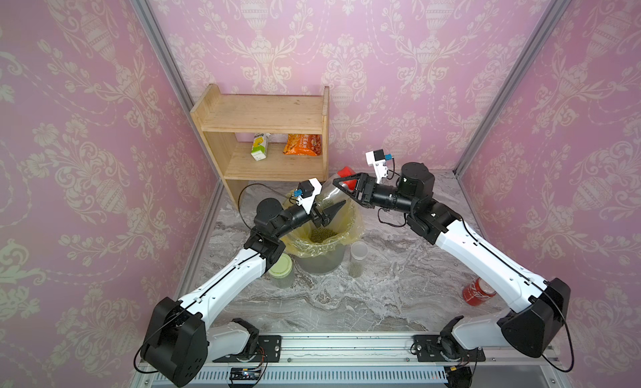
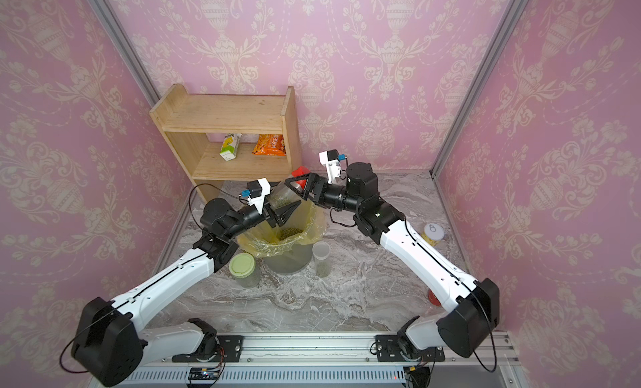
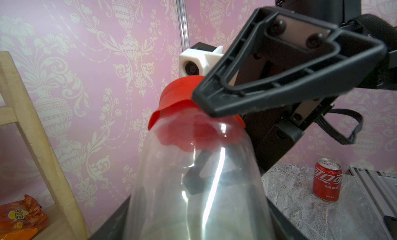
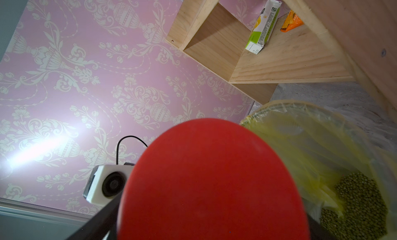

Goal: Empty moldy mung beans from jars
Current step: Pick up the jar from the center of the board.

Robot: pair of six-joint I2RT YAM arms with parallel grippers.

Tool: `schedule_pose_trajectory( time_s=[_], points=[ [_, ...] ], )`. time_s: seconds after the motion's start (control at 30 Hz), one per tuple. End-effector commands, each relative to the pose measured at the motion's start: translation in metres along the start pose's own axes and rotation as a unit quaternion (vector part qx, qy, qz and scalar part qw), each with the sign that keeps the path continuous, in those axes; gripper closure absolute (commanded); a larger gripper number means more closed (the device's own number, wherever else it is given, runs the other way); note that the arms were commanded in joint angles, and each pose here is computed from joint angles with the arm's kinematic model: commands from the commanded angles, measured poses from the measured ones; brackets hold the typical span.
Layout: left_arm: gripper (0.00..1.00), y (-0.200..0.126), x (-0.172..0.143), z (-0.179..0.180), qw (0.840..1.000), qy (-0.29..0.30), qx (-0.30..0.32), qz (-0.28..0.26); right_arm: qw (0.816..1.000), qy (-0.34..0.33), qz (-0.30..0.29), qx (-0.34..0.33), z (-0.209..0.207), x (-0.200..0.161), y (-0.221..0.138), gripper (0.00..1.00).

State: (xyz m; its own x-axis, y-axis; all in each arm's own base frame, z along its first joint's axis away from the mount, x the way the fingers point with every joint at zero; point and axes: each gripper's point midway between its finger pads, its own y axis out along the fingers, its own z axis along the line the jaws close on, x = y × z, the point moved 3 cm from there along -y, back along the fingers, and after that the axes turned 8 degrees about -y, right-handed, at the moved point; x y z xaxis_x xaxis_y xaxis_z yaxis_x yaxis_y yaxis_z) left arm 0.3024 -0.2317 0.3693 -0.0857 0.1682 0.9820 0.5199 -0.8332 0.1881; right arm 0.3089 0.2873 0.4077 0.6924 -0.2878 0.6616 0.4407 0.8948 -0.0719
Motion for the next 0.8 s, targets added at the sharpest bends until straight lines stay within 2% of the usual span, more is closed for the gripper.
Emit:
schedule_pose_trajectory(
  time_s=[0.0, 0.2, 0.53, 0.77],
  points=[
    [0.55, -0.008, 0.005, 0.002, 1.0, -0.017, 0.004, -0.011, 0.999, -0.033, -0.019, 0.012, 0.018, 0.005, -0.012, 0.01],
    [0.56, -0.011, 0.007, -0.001, 0.999, -0.031, -0.01, -0.007, 0.999, -0.031, -0.02, -0.003, 0.012, 0.005, -0.012, 0.0],
    [0.56, -0.017, -0.004, -0.006, 0.999, -0.026, -0.014, 0.043, 0.998, -0.012, -0.042, -0.04, -0.007, 0.01, -0.013, 0.01],
    [0.56, -0.019, -0.008, -0.004, 0.998, -0.017, -0.001, 0.053, 0.999, 0.006, -0.043, -0.03, -0.009, 0.012, -0.005, 0.09]
  ],
)
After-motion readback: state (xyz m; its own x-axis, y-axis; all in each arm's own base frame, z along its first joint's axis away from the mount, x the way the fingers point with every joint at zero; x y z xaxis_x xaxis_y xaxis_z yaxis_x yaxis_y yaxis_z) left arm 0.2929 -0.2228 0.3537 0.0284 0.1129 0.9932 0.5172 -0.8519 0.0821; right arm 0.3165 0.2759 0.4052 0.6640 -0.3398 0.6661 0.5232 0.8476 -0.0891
